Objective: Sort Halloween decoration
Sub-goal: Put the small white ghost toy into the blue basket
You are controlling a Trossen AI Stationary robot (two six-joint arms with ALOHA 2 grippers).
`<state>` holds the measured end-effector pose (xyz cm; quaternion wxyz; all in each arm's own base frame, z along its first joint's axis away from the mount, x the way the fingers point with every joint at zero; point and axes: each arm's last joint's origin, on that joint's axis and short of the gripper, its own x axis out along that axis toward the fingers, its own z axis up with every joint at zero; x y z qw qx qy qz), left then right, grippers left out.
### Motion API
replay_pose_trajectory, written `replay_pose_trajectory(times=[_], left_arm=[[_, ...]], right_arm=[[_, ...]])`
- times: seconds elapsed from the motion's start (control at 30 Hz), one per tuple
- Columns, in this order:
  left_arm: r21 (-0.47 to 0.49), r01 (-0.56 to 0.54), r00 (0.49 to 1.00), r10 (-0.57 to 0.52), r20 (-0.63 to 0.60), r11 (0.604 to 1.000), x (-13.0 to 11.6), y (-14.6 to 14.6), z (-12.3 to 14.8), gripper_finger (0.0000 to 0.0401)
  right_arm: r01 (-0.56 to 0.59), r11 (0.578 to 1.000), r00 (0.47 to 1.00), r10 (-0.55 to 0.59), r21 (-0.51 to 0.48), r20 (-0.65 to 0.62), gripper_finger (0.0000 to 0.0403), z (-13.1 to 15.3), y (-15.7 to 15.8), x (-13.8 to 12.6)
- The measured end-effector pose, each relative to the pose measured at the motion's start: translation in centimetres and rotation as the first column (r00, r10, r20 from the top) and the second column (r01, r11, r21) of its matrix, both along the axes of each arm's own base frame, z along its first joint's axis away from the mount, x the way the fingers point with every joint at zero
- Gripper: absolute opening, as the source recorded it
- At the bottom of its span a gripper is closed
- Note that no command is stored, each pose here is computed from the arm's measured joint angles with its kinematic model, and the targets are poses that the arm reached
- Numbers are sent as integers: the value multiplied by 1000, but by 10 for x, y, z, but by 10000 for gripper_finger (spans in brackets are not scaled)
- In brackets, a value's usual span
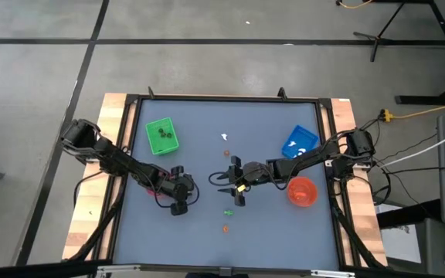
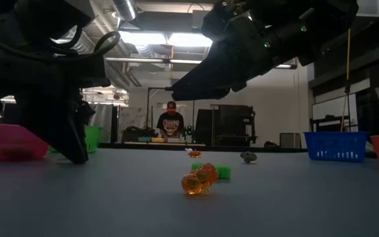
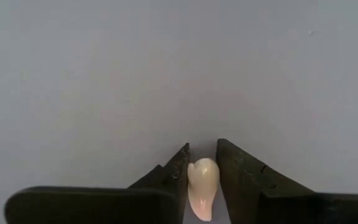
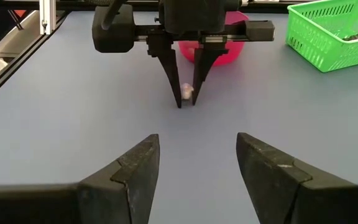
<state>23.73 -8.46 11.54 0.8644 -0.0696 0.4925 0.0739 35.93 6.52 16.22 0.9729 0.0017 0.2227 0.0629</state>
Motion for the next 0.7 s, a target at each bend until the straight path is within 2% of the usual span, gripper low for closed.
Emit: replay_pose_trajectory(times=[0.7], left_arm=[[0, 0, 1000, 0, 4, 1000, 0, 0, 0, 48]], right_arm=[[0, 1000, 1000, 0, 0, 0, 214, 0, 0, 0]])
